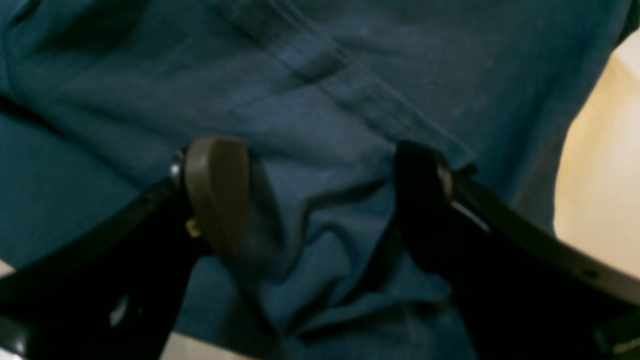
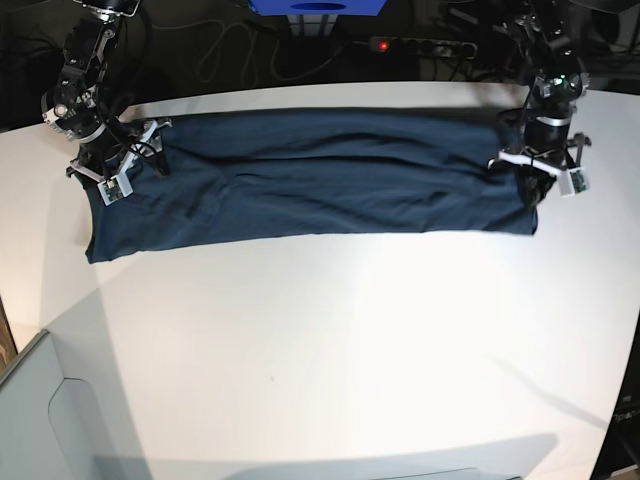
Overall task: Fold the T-shirt properly
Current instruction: 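Carry the strip end in the left gripper toward the right gripper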
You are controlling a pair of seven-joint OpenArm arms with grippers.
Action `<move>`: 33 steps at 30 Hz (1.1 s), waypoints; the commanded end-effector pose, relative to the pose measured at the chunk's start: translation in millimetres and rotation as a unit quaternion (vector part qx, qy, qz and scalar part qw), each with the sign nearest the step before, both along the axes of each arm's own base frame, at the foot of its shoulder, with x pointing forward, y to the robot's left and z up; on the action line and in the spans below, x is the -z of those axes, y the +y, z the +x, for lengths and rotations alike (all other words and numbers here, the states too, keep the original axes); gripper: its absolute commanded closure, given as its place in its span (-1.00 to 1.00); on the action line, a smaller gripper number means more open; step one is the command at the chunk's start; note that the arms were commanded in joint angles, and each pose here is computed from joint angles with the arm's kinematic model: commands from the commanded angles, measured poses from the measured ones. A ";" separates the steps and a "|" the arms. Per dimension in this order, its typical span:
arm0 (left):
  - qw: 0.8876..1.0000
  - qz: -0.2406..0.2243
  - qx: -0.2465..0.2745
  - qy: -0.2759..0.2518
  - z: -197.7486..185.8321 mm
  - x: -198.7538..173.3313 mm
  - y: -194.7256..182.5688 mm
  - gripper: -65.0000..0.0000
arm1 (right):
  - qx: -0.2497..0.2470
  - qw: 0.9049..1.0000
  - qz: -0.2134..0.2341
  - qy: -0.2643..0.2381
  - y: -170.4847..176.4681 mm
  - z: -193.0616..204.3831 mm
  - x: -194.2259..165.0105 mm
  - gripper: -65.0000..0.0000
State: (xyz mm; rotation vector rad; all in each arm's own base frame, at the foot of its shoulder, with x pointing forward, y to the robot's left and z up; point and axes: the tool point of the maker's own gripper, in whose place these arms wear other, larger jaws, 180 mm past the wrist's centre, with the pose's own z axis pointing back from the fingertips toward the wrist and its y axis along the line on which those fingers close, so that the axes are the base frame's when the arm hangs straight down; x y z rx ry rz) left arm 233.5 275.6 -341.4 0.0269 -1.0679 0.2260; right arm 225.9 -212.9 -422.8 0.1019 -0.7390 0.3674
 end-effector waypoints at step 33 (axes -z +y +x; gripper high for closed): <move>0.943 -0.183 0.278 0.026 30.9 26.8 -306.4 1.00 | -0.012 1.000 -0.007 -0.001 -1.1 0.7 -3.1 -0.34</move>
